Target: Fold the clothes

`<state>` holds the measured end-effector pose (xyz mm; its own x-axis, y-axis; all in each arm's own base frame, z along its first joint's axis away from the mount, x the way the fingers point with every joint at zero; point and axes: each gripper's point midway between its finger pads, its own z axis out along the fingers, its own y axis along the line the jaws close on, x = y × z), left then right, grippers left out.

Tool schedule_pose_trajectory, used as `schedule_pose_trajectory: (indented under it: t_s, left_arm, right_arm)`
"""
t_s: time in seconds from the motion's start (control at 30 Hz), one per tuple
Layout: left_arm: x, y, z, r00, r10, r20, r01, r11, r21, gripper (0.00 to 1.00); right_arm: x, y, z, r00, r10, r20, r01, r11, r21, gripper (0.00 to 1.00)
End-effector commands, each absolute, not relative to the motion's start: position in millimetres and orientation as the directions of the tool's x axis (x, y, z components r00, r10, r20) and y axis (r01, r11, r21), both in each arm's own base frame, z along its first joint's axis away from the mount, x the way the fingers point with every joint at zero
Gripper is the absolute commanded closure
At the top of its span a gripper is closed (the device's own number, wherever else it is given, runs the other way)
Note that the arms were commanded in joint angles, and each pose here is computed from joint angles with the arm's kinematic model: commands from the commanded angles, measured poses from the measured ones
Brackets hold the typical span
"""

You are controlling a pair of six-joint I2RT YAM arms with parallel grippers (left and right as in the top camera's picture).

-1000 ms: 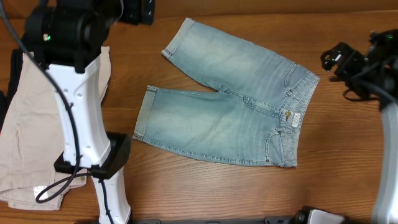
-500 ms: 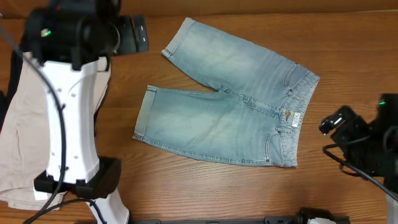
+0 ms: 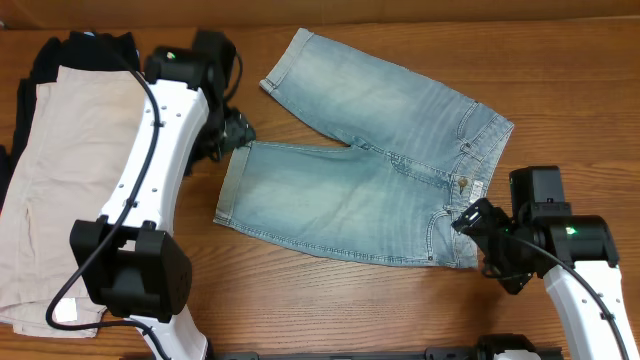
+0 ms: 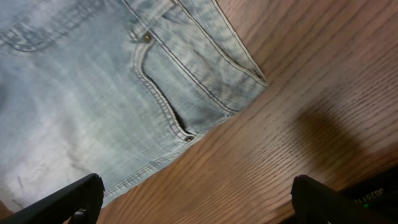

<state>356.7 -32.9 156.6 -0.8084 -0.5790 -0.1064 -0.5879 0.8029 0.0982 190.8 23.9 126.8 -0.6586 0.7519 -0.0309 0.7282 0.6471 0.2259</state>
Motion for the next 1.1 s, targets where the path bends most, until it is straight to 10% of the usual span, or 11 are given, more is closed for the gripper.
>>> schedule_pose_trajectory:
  t_s: [0.0, 0.7, 1.07]
  left_arm:
    - [327.5, -35.4, 122.6, -0.719, -0.695, -0.013, -0.690, 0.712, 0.134, 0.04]
    - [297.1, -42.3, 20.1, -0.668, -0.742, 0.052, -0.733, 0.669, 0.123, 0.13]
    - [293.1, -45.3, 1.6, -0.670, -0.740, 0.055, -0.734, 0.672, 0.097, 0.74]
  right_arm:
    - [185.5, 26.3, 118.0, -0.658, 0.753, -0.015, 0.732, 0.644, 0.223, 0.00]
    - [182.2, 22.0, 111.2, -0.655, 0.755, -0.023, 0.738, 0.646, 0.196, 0.05]
    - [165.4, 33.9, 84.7, -0.579, 0.810, 0.091, 0.810, 0.558, 0.181, 0.10]
